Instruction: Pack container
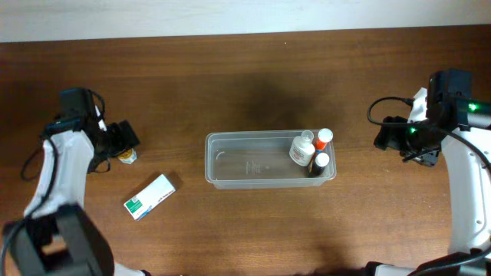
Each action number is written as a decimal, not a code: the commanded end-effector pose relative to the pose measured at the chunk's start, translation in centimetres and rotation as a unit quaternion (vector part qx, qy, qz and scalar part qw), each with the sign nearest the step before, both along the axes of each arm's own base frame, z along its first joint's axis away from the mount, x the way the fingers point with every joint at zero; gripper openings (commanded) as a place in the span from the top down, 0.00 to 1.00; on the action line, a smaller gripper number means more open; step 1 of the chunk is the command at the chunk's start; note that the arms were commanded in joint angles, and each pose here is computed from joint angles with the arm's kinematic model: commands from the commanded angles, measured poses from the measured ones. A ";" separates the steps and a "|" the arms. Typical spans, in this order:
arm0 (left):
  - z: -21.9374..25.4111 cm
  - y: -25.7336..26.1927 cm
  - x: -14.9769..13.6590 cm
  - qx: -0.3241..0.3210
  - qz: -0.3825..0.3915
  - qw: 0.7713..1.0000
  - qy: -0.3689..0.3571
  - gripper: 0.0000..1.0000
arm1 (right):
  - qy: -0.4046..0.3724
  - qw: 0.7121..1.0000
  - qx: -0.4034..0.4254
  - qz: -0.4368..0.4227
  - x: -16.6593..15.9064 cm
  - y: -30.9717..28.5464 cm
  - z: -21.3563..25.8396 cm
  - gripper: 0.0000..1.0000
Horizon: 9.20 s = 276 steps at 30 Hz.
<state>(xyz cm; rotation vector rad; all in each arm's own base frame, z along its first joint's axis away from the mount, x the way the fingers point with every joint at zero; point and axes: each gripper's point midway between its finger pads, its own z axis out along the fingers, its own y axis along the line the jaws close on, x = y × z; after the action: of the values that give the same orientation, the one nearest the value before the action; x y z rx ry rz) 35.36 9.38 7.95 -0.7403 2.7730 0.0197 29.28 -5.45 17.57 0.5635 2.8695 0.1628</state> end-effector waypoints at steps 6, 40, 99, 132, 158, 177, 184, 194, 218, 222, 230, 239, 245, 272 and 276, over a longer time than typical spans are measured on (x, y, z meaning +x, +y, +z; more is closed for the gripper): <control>-6.9 0.0 1.4 -0.024 0.007 0.999 0.048 0.01 | -0.002 1.000 0.003 0.010 0.0 0.4 -0.1 0.24; 9.2 -28.4 -1.9 -0.077 -0.335 0.931 -0.124 0.76 | -0.006 1.000 0.005 0.010 0.2 0.4 0.0 0.24; -3.9 -9.8 -8.6 0.035 -0.249 0.958 0.139 0.01 | -0.011 1.000 0.010 0.014 0.4 0.6 0.1 0.24; -7.3 -10.0 -8.8 0.018 -0.252 0.941 0.225 0.73 | -0.013 1.000 0.009 0.014 0.5 0.6 0.1 0.23; 1.7 -33.4 -2.8 0.081 -0.627 0.773 -0.052 0.60 | -0.011 1.000 0.010 0.014 0.4 0.6 0.1 0.23; 17.5 -20.1 0.2 0.107 -0.321 0.915 -0.220 0.01 | -0.037 0.992 -0.018 0.122 2.1 5.2 0.3 0.23; 17.2 -12.1 1.2 0.095 -0.170 0.959 -0.205 0.01 | -0.114 0.978 -0.044 0.169 5.6 8.2 1.6 0.02; 18.7 -10.3 -4.8 0.102 -0.161 0.954 -0.230 0.00 | -0.180 0.972 -0.077 0.130 2.2 7.4 6.0 0.01; 8.9 -8.1 -19.6 0.104 -0.151 0.946 -0.266 0.01 | -0.310 0.937 -0.123 0.108 -9.7 6.3 -1.1 0.02; 8.7 -8.0 -19.8 0.103 -0.151 0.948 -0.261 0.00 | -0.310 0.937 -0.123 0.108 -9.7 6.3 -1.1 0.02; 8.7 -8.0 -19.8 0.103 -0.151 0.948 -0.261 0.01 | -0.377 0.915 -0.117 0.085 -10.9 5.7 -0.1 0.02; 8.7 -8.0 -19.8 0.103 -0.151 0.948 -0.261 0.01 | -0.515 0.829 -0.132 0.174 -7.3 7.8 -1.2 0.02; 8.7 -8.0 -19.8 0.103 -0.151 0.948 -0.261 0.01 | -0.570 0.792 -0.156 0.154 -5.2 6.9 -2.0 0.02; 8.7 -8.0 -19.8 0.103 -0.151 0.948 -0.261 0.01 | -0.570 0.792 -0.156 0.154 -5.2 6.9 -2.1 0.02; 8.7 -8.0 -19.8 0.103 -0.151 0.948 -0.261 0.01 | -0.570 0.792 -0.156 0.154 -5.2 6.9 -2.1 0.02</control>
<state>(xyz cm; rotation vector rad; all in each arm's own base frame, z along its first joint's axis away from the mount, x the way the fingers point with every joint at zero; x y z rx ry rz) 15.60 1.14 16.67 -0.1952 2.3021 0.0412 24.11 1.40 15.65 -0.0945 1.6993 0.0400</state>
